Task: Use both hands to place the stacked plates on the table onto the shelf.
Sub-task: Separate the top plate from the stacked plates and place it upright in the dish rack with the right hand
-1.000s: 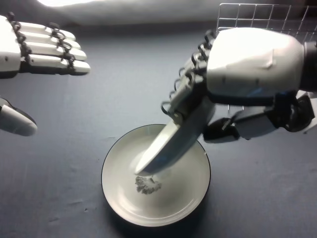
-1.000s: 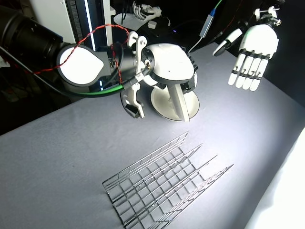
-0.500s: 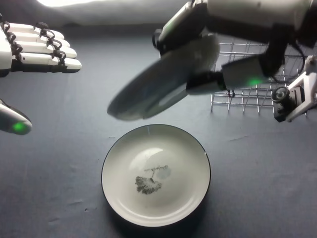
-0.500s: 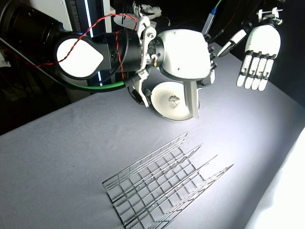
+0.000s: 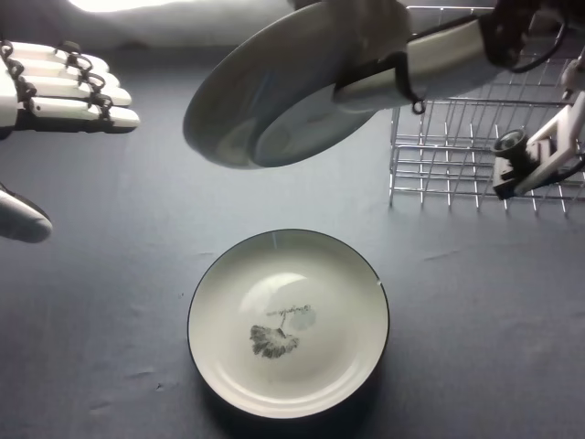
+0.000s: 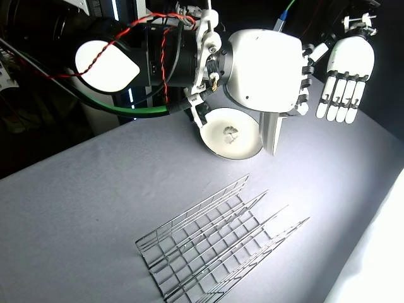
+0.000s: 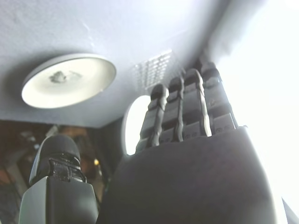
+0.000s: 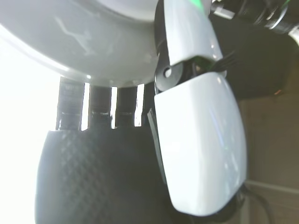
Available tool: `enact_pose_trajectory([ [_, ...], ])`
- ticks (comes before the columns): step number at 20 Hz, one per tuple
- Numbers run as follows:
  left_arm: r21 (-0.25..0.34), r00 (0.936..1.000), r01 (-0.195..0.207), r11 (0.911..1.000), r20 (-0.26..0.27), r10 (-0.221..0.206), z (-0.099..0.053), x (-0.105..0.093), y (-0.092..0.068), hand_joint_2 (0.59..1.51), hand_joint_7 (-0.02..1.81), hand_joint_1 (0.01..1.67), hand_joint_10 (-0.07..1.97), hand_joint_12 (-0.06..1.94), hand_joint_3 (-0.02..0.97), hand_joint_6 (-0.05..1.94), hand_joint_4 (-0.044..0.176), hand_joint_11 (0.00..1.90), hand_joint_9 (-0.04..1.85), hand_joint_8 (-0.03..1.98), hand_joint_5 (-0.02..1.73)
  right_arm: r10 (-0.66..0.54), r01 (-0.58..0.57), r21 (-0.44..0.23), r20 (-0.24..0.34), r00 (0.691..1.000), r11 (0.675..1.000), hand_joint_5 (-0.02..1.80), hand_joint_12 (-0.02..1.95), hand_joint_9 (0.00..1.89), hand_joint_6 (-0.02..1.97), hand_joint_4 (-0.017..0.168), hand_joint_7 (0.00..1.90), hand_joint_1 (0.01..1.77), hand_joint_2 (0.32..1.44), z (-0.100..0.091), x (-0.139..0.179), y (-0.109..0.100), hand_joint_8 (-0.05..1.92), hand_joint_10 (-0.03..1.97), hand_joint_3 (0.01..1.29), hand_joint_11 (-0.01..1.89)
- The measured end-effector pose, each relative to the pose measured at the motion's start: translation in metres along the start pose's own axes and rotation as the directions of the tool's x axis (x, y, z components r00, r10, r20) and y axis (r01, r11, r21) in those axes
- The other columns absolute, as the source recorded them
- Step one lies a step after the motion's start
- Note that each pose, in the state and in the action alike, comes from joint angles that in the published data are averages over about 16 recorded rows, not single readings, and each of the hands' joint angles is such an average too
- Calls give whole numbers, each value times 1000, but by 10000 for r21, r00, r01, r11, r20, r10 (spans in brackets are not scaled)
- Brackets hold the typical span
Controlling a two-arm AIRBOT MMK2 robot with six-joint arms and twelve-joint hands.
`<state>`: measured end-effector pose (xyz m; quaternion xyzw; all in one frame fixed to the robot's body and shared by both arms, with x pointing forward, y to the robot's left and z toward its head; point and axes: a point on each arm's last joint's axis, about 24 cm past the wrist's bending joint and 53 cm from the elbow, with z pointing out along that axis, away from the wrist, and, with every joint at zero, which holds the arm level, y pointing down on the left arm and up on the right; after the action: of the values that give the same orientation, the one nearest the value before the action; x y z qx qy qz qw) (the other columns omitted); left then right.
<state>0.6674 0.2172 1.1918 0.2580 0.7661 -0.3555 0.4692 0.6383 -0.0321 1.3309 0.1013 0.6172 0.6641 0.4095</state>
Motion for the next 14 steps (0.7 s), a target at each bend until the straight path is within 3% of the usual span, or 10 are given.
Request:
enact_pose_trajectory([
  [7,-29,9996,-91,10000,-264,90,1,9,2,1073,13,13,7,10,21,17,3,22,13,10,23,513,-539,386,658,9965,9978,884,1625,832,1037,-7,925,1353,1004,-5,-29,-8,1013,1338,14,783],
  [14,468,9980,-60,9989,-618,89,10,21,-16,1077,16,13,7,10,21,17,4,22,16,10,25,484,-571,610,1363,9895,9965,863,1611,835,1060,-7,916,1341,1017,-13,-65,-16,1036,1285,15,760],
])
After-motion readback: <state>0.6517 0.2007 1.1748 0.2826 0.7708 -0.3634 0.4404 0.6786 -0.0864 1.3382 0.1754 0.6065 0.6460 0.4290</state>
